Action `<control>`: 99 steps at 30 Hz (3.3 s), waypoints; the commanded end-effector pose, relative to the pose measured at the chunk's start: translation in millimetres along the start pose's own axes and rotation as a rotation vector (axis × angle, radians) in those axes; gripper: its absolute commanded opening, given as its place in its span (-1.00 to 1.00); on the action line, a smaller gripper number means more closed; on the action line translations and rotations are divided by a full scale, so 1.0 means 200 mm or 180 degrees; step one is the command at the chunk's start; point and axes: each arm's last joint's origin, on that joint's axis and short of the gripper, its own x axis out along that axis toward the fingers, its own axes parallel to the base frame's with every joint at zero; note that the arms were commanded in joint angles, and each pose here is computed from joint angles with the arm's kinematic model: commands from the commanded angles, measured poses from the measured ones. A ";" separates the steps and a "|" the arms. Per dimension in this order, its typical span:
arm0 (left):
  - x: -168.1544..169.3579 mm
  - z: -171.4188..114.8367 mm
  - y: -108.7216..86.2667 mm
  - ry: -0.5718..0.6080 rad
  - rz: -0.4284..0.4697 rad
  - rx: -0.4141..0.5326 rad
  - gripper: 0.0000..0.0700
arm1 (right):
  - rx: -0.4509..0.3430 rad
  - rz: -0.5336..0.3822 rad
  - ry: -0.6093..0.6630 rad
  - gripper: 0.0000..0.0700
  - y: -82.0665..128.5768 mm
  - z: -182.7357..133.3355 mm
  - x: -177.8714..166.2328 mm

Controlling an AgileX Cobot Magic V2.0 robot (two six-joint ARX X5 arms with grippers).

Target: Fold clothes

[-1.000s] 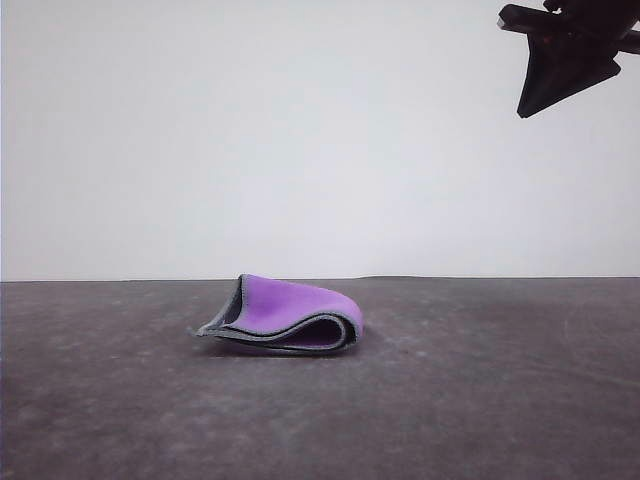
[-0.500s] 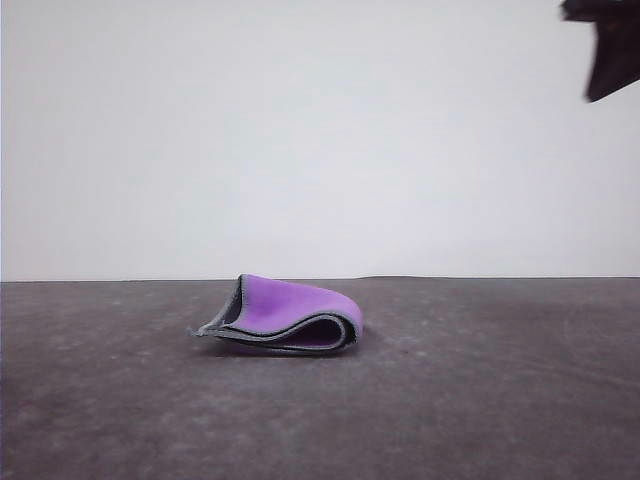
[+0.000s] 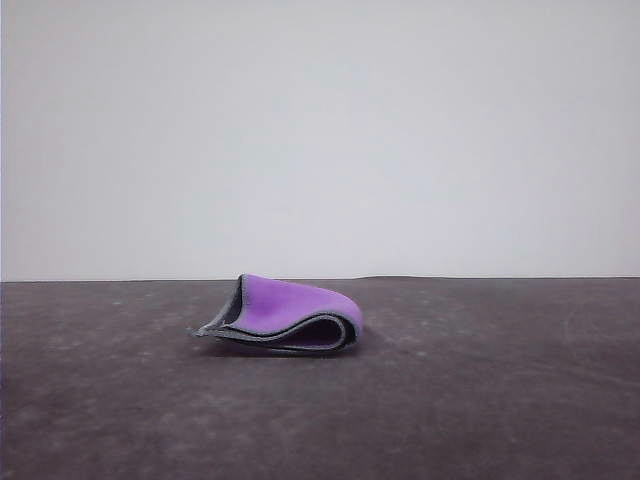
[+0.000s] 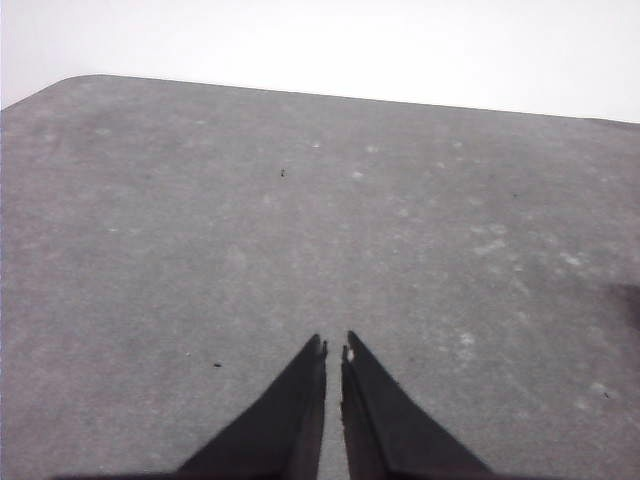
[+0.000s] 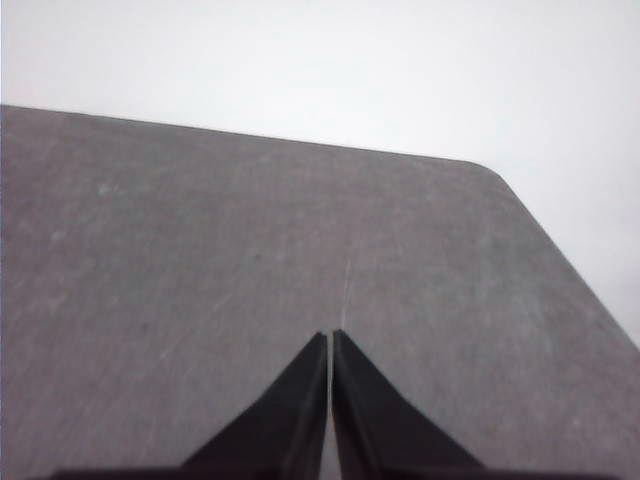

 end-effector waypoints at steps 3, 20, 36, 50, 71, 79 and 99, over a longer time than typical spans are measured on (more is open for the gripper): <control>0.01 -0.03 0.00 0.0086 0.0023 -0.0023 -0.95 | -0.0010 -0.0019 -0.0157 -1.00 0.01 -0.10 -0.08; 0.01 -0.03 0.00 0.0086 0.0023 -0.0023 -0.95 | 0.0161 0.0006 0.0001 -1.00 0.04 -0.41 -0.12; 0.01 -0.03 0.00 0.0086 0.0022 -0.0023 -0.95 | 0.0174 0.0109 0.0060 -1.00 0.05 -0.46 -0.11; 0.01 -0.03 0.00 0.0086 0.0023 -0.0023 -0.95 | 0.0138 0.0332 0.0007 -1.00 0.08 -0.46 -0.11; 0.01 -0.03 0.00 0.0086 0.0023 -0.0023 -0.95 | 0.0140 0.0319 0.0001 -1.00 0.08 -0.46 -0.11; 0.01 -0.03 0.00 0.0086 0.0023 -0.0023 -0.95 | 0.0140 0.0319 0.0002 -1.00 0.08 -0.46 -0.11; 0.01 -0.03 0.00 0.0086 0.0023 -0.0023 -0.95 | 0.0140 0.0319 0.0001 -1.00 0.08 -0.46 -0.11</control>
